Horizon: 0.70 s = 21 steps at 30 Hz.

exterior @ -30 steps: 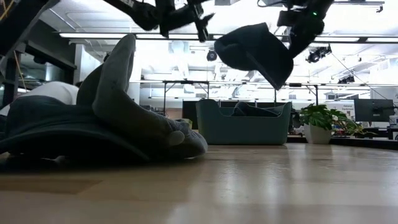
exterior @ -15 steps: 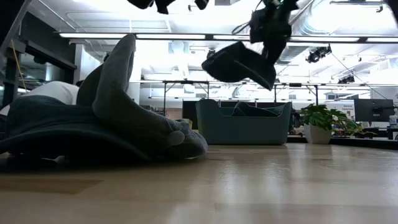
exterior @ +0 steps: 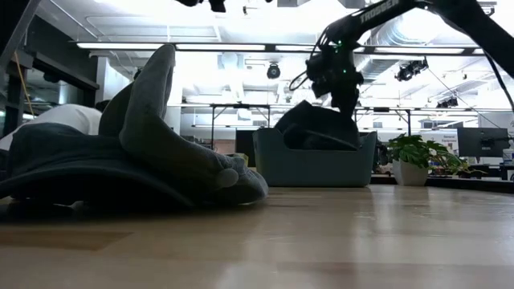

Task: Pick & Place hat
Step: Put the right blue cap into the blue bin

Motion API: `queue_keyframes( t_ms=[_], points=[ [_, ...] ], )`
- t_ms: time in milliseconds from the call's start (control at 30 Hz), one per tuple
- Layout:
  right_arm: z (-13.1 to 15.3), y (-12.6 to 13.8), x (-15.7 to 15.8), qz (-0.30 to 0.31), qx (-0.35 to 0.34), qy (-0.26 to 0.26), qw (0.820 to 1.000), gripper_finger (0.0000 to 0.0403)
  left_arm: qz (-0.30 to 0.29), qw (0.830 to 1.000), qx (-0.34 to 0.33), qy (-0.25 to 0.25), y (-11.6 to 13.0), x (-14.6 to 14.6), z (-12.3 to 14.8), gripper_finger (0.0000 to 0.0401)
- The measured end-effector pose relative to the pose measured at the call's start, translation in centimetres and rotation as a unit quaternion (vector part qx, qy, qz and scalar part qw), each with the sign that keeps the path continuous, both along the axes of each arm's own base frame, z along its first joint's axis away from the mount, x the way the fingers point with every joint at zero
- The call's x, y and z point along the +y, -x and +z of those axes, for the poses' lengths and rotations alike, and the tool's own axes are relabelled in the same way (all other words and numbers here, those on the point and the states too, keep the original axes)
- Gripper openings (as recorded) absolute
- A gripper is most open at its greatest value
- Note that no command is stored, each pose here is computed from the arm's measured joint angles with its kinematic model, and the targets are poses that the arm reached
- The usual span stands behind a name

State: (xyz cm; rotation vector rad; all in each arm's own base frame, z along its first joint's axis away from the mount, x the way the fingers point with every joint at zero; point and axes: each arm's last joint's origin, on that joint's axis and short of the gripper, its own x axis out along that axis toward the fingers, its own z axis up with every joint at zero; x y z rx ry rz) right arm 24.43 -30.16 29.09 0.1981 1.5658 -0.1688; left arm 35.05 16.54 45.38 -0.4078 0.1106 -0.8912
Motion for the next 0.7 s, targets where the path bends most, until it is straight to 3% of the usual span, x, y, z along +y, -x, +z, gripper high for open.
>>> queue_keyframes(
  t_ms=[433, 700],
  points=[
    [-1.1, -2.6, 1.5, 0.084, 0.010, -0.004, 0.996, 0.0005, -0.009, 1.000, 0.007, -0.002, 0.0, 0.1, -0.1, 0.0167],
    [-1.9, -3.3, 1.6, 0.085, 0.037, -0.003, 0.996, 0.0005, -0.007, 1.000, 0.007, -0.001, 0.0, 0.1, -0.2, 0.0167]
  ],
)
